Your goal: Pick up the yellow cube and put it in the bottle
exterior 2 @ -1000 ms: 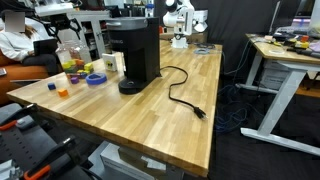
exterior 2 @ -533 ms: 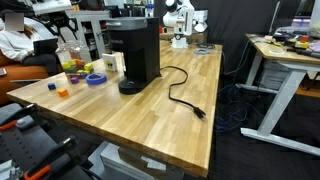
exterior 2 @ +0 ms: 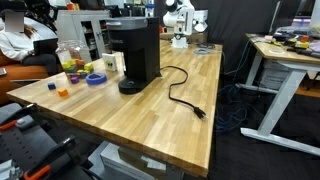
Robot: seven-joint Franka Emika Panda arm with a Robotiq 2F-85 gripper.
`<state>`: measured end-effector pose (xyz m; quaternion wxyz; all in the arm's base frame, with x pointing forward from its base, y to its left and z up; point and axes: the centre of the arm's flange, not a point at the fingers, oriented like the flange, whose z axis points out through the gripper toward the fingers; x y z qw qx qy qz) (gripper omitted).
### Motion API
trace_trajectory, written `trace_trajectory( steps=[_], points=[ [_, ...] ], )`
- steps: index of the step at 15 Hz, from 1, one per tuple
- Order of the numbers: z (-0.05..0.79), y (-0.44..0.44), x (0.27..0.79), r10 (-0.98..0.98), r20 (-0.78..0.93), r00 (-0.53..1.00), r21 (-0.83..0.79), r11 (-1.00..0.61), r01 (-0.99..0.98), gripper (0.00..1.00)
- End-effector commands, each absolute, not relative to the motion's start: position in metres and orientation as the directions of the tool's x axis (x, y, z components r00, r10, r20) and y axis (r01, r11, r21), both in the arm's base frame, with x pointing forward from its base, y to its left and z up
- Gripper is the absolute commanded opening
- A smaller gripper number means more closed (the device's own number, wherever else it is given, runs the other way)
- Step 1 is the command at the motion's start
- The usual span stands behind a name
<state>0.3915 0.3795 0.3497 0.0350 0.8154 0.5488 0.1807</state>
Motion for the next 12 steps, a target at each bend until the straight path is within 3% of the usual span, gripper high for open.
trace_trajectory(
  steps=[1, 12],
  points=[
    [0.367, 0.37, 0.343, 0.896, 0.302, 0.326, 0.299, -0.414, 0.86, 0.0],
    [0.368, 0.312, 0.238, 0.803, 0.372, 0.467, 0.312, -0.582, 0.751, 0.0]
  ],
)
